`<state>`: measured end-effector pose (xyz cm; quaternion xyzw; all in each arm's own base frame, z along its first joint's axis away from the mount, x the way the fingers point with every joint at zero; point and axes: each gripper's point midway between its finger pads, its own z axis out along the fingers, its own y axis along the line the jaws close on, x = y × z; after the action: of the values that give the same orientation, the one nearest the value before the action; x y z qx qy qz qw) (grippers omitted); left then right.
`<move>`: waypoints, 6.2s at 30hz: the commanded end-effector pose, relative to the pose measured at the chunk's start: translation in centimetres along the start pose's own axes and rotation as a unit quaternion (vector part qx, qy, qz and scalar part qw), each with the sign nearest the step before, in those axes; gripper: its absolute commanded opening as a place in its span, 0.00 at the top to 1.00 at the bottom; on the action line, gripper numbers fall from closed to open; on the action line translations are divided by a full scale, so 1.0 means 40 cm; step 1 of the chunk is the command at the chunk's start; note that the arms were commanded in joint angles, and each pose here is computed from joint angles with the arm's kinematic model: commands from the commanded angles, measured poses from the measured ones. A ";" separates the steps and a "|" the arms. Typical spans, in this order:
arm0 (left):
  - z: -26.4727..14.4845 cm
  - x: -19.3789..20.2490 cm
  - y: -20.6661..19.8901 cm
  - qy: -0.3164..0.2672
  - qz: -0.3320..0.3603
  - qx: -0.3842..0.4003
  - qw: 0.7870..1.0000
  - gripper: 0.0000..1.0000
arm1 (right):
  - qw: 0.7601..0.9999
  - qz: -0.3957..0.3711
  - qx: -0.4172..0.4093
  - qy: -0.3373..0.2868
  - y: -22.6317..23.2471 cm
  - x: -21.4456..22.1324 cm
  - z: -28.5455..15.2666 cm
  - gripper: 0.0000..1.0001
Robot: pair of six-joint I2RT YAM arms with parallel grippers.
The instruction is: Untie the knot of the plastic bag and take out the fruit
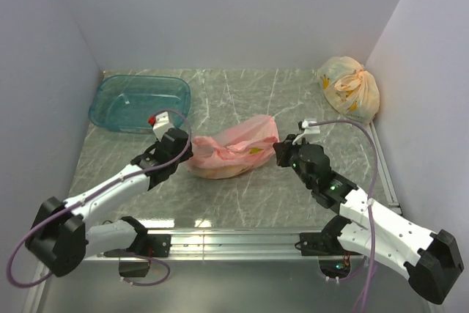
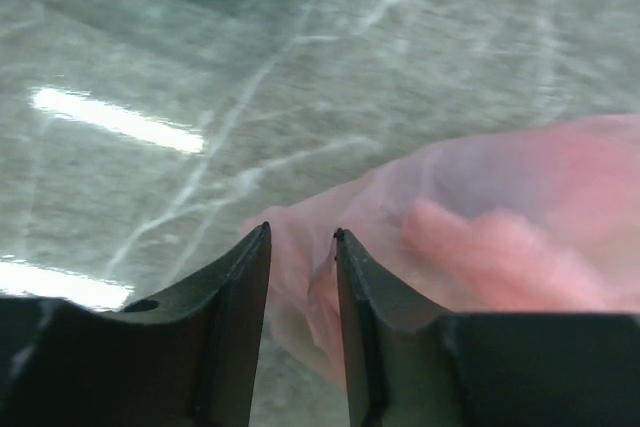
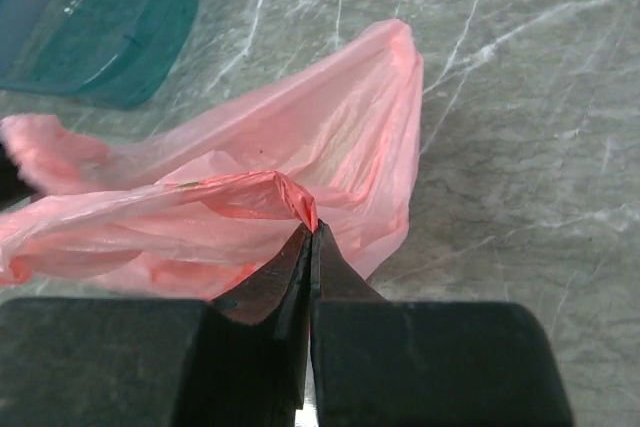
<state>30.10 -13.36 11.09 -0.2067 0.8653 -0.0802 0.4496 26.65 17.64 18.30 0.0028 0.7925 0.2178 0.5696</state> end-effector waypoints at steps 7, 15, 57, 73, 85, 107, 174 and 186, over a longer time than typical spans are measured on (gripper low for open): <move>-0.139 -0.086 -0.150 -0.025 -0.043 0.196 0.979 0.53 | 0.996 -0.069 -0.039 0.038 0.075 -0.059 -0.047 0.33; -0.223 -0.077 -0.166 -0.002 -0.003 0.230 0.973 0.08 | 0.940 -0.276 -0.153 0.129 0.220 -0.099 -0.105 0.22; -0.140 0.240 -0.236 0.127 0.078 0.211 0.966 0.57 | 0.779 -0.477 -0.176 0.368 0.209 0.190 -0.108 0.23; -0.063 0.160 -0.094 0.005 0.053 0.077 0.996 0.99 | 0.903 -0.360 -0.093 0.217 0.209 0.041 -0.010 1.00; -0.102 -0.005 -0.127 -0.119 -0.014 0.113 0.986 0.99 | 0.999 0.040 0.011 -0.013 0.057 -0.210 -0.030 1.00; -0.380 -0.102 -0.307 -0.053 0.107 0.338 0.934 0.31 | 0.997 -0.019 -0.060 0.041 0.069 -0.033 0.016 1.00; -0.065 0.062 -0.164 0.014 0.085 0.162 0.983 0.10 | 0.986 -0.157 -0.053 -0.008 0.082 -0.298 -0.117 0.09; -0.076 0.077 -0.183 0.009 0.125 0.159 0.979 0.02 | 0.887 -0.390 -0.211 0.129 0.263 -0.145 -0.002 0.07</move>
<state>27.42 -20.80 10.79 -0.0284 0.8800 -0.1499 0.4497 25.99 24.02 32.04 -0.3622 0.7310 0.1641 0.5545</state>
